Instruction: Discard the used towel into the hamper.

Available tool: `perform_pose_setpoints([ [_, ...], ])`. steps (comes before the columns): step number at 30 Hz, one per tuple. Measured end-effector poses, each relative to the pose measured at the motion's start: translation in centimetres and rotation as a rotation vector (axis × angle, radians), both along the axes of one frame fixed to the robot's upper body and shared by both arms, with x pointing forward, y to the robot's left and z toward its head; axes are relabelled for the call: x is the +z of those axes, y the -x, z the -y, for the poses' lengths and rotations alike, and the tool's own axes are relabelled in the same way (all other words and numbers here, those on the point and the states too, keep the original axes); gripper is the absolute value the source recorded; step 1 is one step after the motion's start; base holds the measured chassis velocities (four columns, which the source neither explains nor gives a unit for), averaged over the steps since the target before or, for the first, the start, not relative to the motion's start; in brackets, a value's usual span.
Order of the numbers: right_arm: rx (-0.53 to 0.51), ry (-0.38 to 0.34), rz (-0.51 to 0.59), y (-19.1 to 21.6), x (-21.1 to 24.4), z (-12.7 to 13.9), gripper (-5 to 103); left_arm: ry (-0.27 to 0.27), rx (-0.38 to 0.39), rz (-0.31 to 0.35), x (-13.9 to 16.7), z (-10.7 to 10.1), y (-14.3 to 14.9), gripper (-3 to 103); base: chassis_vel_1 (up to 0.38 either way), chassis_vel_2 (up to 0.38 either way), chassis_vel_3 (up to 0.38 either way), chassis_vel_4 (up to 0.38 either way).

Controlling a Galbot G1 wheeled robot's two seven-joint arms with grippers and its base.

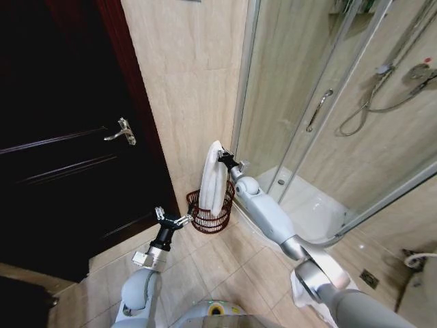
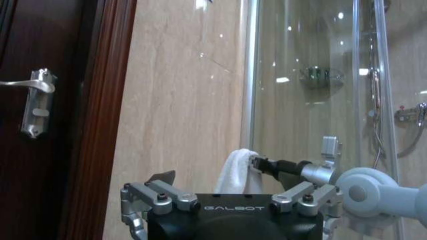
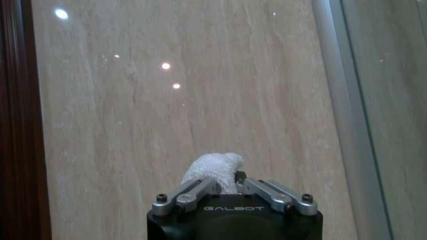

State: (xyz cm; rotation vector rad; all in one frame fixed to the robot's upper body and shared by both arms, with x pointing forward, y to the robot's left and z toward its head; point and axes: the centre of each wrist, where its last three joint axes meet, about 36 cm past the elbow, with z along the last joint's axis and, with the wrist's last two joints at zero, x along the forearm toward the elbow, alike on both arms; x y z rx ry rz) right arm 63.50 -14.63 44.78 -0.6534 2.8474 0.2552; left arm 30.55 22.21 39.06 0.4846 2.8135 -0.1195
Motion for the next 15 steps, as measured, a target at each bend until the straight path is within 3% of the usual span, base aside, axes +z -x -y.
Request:
perform_pose_setpoints([
  [15, -0.006, 0.005, 0.005, -0.08, 0.30, 0.53, 4, -0.005, -0.006, 0.004, 0.09, -0.02, 0.14, 100, -0.007, 0.007, 0.007, -0.008],
])
